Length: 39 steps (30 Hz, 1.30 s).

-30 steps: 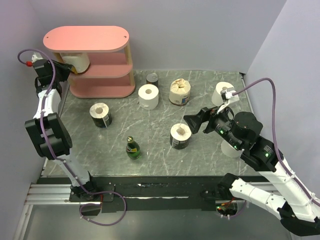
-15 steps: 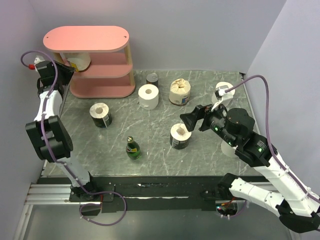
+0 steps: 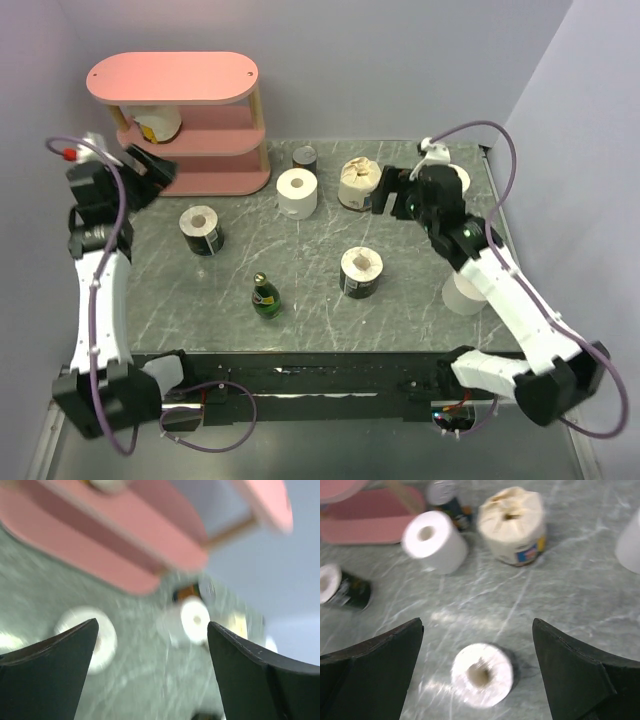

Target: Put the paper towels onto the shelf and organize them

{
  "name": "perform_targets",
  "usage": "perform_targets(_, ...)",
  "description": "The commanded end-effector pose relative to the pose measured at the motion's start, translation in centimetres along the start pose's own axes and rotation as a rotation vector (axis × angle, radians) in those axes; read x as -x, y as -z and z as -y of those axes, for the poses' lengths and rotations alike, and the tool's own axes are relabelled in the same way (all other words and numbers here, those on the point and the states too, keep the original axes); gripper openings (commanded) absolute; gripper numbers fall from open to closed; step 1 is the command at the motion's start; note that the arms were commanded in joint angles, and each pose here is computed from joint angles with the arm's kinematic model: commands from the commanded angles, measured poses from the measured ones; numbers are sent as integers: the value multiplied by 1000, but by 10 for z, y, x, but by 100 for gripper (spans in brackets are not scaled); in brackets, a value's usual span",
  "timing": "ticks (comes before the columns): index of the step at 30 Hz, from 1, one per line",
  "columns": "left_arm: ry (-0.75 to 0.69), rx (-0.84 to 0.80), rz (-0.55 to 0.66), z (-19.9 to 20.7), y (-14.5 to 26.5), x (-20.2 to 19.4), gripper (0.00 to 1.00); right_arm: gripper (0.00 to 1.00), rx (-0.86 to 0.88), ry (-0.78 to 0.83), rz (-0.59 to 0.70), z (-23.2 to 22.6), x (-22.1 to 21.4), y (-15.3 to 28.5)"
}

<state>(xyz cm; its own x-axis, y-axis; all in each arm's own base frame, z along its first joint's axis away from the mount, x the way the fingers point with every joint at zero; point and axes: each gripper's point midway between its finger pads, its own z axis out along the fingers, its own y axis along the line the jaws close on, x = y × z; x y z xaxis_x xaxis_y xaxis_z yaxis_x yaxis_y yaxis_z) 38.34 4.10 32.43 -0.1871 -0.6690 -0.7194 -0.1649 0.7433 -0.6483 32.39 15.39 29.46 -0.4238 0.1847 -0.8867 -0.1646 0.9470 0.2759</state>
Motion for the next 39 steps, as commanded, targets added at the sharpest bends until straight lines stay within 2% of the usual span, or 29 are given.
perform_targets(1, -145, -97, -170, 19, 30, -69, 96, 96, -49, -86, 54, 22, 38, -31)
perform_targets(3, -183, -132, -201, 26, 36, -86, 96, 95, -81, -92, 8, 33, 31, -56)
perform_targets(6, -260, -169, -164, 35, 47, -95, 96, 93, -110, -120, -53, 53, 25, -87)
perform_targets(10, -259, -184, -173, 24, 48, -117, 96, 92, -120, -150, -136, 66, 16, -125)
perform_targets(13, -256, -159, -170, 20, 51, -116, 96, 90, -149, -165, -214, 70, 9, -154)
perform_targets(19, -254, -70, -92, 8, 57, -100, 96, 89, -191, -189, -256, 79, 9, -212)
perform_targets(35, -258, -98, -106, 12, 57, -104, 96, 83, -234, -217, -363, 96, -41, -264)
perform_targets(38, -254, -89, -105, 10, 56, -104, 96, 75, -242, -217, -381, 99, -50, -266)
perform_targets(39, -257, -85, -103, 10, 56, -103, 96, 69, -240, -216, -379, 99, -51, -267)
